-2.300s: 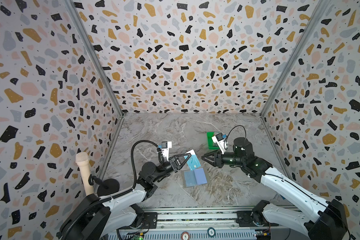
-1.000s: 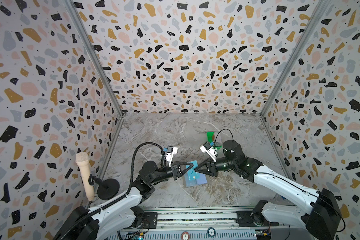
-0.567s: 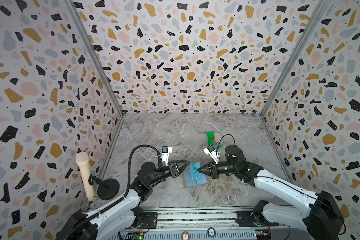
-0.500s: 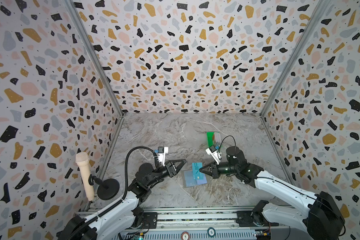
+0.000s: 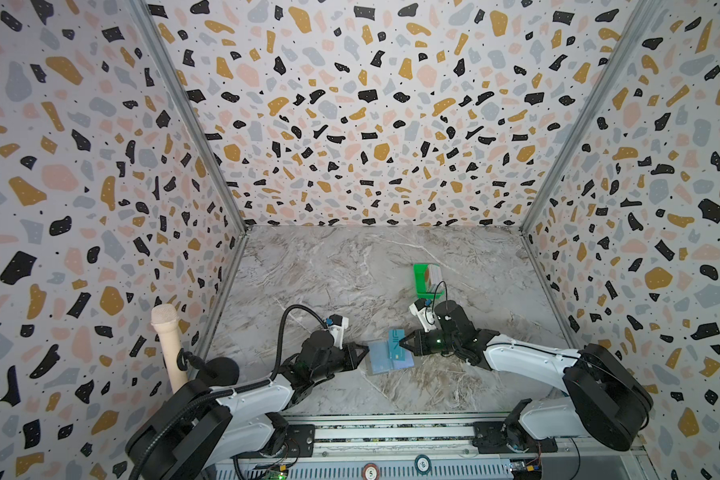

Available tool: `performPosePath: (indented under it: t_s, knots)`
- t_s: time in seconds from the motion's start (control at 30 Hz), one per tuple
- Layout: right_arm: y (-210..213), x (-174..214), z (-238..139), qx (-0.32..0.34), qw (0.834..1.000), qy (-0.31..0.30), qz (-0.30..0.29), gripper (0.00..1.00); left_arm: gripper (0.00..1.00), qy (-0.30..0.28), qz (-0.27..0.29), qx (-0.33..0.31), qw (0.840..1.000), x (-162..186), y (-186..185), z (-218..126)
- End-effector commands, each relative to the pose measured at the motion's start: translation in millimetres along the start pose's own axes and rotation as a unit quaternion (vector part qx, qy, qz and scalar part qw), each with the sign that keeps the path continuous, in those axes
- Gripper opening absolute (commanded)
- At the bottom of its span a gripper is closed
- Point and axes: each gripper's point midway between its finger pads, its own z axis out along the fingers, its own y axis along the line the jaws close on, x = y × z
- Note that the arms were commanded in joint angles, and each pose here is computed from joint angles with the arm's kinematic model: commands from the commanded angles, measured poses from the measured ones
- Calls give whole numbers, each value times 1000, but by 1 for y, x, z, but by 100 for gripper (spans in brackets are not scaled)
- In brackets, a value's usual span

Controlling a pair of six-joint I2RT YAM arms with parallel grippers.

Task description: Put the credit cards into the card holder

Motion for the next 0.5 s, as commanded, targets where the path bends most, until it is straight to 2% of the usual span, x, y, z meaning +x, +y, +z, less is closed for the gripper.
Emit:
performPosePath:
  t_s: [0.0, 0.37, 0.47]
  knots:
    - [1, -14, 3, 3, 1000, -24, -3, 0, 0, -3, 16, -9, 1000, -3, -1, 9]
    - [-3, -11, 9, -3, 1000, -14, 0, 0, 0, 22, 9, -33, 999, 9, 15, 19]
    - [-4, -11, 10, -2, 1000, -13, 0, 0, 0, 28, 22, -38, 999, 12, 18, 20]
